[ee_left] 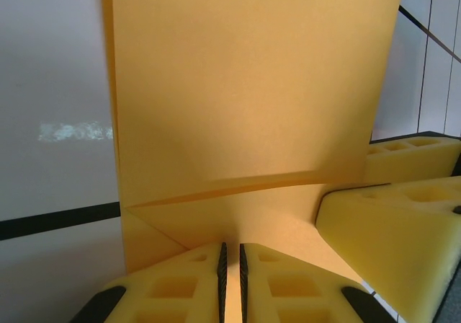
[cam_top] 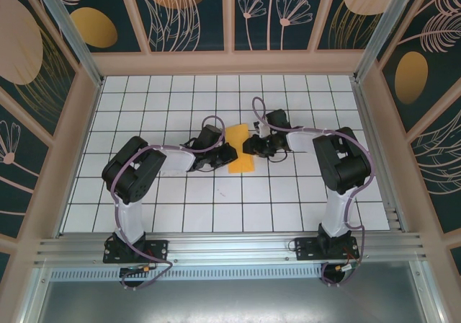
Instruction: Fold a paper plane with a square sheet of paper (pick it up from the middle)
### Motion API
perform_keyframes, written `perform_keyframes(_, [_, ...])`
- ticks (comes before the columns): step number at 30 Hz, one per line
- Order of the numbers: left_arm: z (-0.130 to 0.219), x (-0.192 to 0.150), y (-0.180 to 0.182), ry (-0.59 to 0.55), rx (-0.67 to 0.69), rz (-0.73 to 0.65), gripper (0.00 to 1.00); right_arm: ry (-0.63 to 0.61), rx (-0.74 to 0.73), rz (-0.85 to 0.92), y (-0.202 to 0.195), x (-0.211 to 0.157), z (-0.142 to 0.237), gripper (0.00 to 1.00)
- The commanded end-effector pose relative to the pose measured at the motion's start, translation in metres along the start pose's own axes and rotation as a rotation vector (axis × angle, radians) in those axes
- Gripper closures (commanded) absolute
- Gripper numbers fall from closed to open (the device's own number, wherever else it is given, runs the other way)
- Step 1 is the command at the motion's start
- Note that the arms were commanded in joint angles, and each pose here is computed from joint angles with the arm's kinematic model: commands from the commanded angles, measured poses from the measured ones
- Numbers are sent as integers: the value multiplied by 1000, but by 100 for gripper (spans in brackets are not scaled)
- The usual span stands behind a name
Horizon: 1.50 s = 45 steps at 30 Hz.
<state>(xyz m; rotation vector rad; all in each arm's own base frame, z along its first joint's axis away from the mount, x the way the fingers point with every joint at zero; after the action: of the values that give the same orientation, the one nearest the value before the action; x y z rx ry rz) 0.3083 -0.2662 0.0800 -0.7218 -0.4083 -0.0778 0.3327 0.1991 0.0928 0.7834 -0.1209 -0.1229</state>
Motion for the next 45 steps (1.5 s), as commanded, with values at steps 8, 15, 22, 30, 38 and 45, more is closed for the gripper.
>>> perform_keyframes(8, [5,7,-9,-12,-26,-10,83,12,99,26,5,-9,15,87])
perform_keyframes(15, [47,18,-26,-173,-31,-14,79,-74,25,86,20,-13,47,93])
perform_keyframes(22, [117,20,-28,-410,87,1,73,-300,-366,189,34,-26,102,97])
perform_keyframes(30, [176,5,-10,-617,189,65,70,-443,-860,335,48,-59,122,97])
perform_keyframes(38, [213,-9,0,-740,246,111,71,-306,-908,406,59,-97,52,90])
perform_keyframes(45, [223,-13,2,-753,264,111,70,-148,-810,408,71,-131,-13,75])
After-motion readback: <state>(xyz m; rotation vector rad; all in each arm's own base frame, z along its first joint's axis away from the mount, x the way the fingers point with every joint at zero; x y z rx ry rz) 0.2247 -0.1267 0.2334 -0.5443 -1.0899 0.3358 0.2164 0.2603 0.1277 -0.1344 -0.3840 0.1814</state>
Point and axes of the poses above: each hand's point on the last joint's axis, 136 mm out from that joint toward the fingers, its own z axis back along the fingers, its own y axis along the line the jaws close on, x = y × z, the point moved 9 cm from there along z, back along the fingers, and after that the axes turned 15 degrees about -z, right-handed, at the moved point
